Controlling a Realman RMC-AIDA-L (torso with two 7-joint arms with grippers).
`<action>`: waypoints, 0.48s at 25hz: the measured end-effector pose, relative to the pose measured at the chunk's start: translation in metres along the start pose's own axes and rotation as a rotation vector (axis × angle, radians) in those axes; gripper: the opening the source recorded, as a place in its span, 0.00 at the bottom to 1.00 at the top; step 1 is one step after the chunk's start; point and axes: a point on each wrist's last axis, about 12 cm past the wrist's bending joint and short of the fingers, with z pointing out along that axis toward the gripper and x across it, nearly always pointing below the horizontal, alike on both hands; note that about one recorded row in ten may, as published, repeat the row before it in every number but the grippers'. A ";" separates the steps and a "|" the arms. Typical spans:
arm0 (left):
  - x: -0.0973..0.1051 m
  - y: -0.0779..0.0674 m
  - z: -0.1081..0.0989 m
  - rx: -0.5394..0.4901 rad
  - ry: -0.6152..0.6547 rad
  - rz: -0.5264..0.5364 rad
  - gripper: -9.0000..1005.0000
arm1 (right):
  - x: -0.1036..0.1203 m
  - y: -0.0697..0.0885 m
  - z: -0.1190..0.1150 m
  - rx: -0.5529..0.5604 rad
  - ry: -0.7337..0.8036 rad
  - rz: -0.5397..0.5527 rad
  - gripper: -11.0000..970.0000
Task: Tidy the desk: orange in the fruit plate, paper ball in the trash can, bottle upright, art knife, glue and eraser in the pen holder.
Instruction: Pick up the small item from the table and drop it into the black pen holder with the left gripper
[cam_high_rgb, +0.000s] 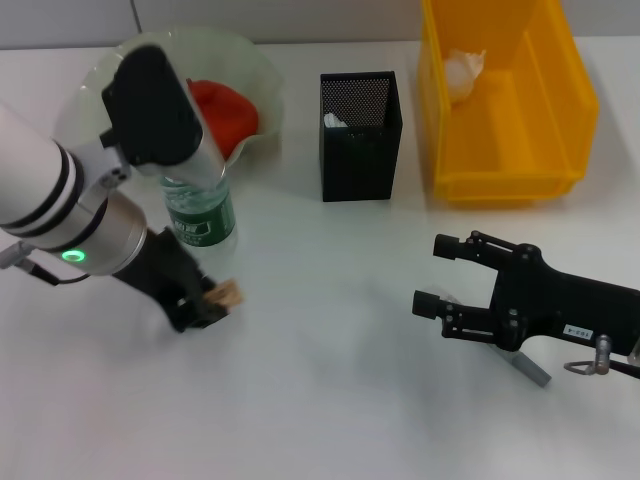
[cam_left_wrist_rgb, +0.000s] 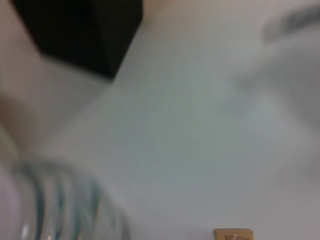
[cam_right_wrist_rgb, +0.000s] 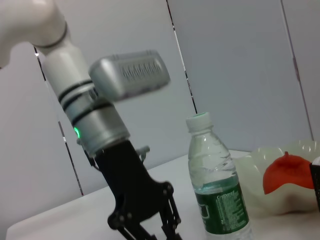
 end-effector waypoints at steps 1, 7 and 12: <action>0.000 0.000 0.000 0.000 0.000 0.000 0.28 | 0.000 0.000 0.000 0.000 0.000 0.000 0.86; -0.017 -0.008 -0.022 0.038 -0.217 0.062 0.28 | 0.004 0.000 0.004 0.008 0.014 0.018 0.86; -0.033 -0.004 -0.028 0.037 -0.391 0.082 0.28 | 0.005 0.000 0.008 0.008 0.014 0.030 0.86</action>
